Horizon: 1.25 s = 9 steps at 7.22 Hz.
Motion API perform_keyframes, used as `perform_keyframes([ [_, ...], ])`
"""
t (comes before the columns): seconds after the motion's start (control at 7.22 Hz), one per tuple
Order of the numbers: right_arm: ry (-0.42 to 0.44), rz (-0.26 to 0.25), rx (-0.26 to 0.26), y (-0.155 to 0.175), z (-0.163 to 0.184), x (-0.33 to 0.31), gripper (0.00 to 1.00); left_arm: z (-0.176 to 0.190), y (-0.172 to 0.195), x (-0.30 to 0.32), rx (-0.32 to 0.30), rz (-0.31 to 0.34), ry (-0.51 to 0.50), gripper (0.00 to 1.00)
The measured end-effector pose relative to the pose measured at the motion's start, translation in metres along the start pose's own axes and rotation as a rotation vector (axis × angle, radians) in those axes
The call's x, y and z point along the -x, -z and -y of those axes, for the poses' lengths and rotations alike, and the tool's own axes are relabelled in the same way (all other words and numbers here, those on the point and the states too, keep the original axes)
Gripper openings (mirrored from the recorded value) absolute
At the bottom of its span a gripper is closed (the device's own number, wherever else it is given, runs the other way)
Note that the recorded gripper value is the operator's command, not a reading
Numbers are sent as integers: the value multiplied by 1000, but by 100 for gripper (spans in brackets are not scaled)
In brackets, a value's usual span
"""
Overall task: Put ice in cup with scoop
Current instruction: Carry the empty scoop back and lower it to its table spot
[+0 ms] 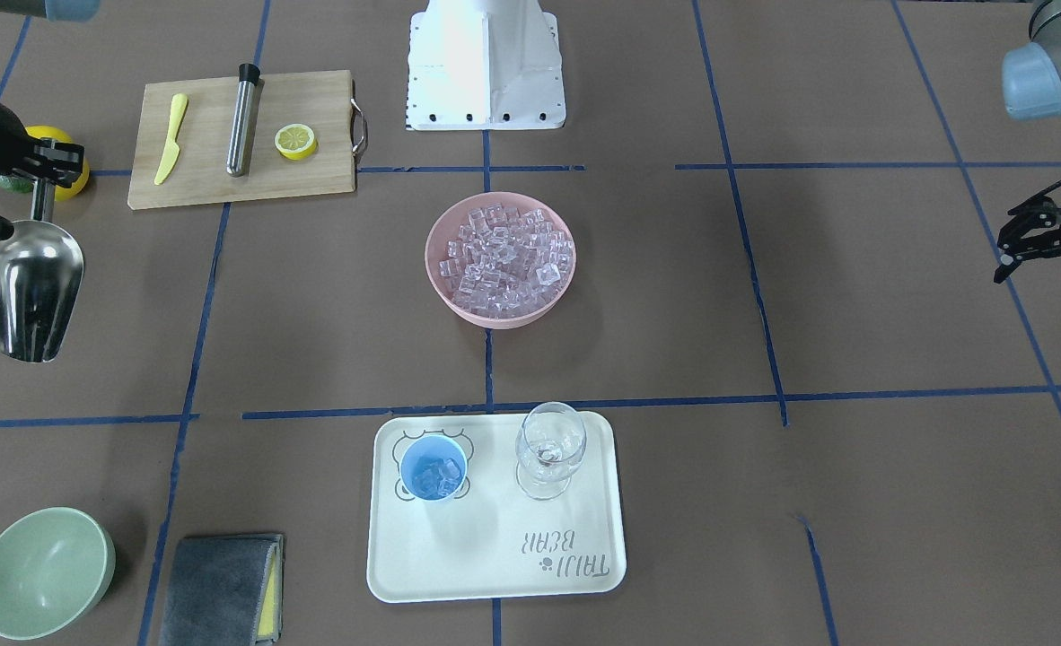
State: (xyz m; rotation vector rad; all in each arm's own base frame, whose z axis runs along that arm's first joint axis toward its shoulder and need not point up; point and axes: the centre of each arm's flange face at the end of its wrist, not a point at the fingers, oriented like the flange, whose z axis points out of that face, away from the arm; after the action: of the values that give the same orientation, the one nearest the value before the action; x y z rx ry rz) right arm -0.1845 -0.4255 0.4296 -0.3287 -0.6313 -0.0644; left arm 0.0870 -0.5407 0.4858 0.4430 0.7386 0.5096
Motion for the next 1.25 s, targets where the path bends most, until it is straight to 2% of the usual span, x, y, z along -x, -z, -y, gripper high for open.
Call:
perform_keyframes([
  [0.28, 12, 23, -36, -45, -12, -12, 0, 0, -3, 2, 6, 7, 2, 100],
  [0.69, -1, 59, -58, -109, -15, -17, 0, 2, -7, 12, 15, 78, 5, 100],
  [0.97, 7, 44, -56, -133, -14, -10, 0, 1, -8, 14, 18, 85, 6, 100],
  [1.11, 14, 38, -55, -139, -14, -7, 30, 2, -9, 14, 19, 86, 6, 100],
  [1.25, 18, 35, -54, -141, -14, -5, 45, 2, -10, 14, 20, 86, 6, 100],
])
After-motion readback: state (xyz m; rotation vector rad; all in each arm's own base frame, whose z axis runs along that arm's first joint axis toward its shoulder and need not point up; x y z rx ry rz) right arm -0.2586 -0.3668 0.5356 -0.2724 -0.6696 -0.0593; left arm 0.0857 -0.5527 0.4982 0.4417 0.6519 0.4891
